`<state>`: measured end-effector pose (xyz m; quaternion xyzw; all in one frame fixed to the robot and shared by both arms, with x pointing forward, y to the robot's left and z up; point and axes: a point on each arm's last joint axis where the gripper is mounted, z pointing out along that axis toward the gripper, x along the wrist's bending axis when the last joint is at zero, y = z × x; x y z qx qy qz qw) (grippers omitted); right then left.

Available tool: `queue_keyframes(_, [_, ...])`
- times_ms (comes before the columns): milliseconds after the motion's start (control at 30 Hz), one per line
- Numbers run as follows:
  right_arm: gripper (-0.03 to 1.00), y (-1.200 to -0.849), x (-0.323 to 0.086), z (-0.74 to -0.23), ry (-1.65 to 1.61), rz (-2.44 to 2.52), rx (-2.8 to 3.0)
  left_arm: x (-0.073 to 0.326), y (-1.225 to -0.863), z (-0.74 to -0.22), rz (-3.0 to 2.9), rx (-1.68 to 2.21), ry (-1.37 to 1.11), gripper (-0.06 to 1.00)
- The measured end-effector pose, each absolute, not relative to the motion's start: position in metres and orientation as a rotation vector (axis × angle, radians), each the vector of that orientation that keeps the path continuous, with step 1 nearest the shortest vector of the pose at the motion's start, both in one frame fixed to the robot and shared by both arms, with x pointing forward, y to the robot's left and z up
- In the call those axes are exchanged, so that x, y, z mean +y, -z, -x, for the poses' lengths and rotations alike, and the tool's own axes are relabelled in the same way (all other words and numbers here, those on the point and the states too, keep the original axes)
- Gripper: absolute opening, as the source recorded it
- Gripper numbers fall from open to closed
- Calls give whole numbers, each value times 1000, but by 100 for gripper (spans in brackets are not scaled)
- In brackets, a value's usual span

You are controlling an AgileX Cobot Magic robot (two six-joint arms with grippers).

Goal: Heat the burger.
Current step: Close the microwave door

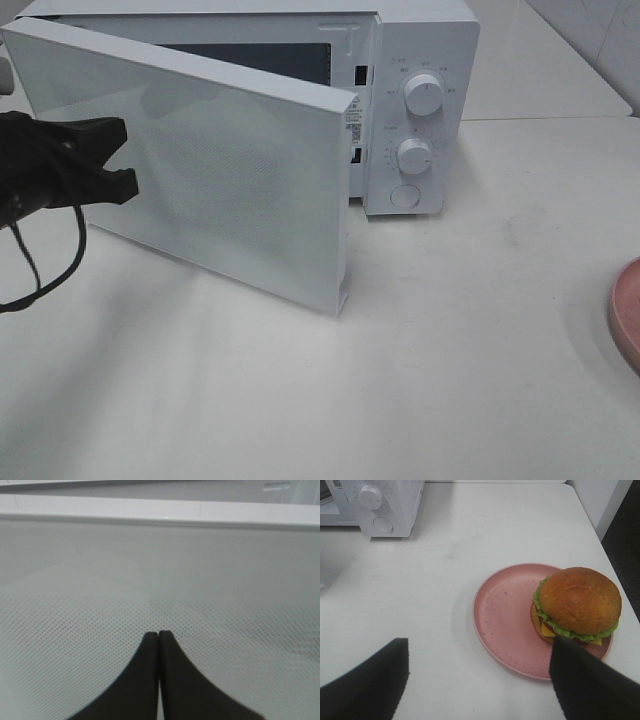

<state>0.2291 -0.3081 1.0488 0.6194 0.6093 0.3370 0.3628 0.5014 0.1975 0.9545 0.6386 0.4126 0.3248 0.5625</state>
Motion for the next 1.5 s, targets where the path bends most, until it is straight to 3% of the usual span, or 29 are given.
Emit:
queue_keyframes(900, [77, -1049, -308, -229, -868, -1595, 1568, 88, -962, -563, -1432, 1078, -759, 0])
queue_keyframes(1500, [77, -1049, -308, -229, -868, -1595, 1568, 59, -964, -580, -1556, 1085, -705, 0])
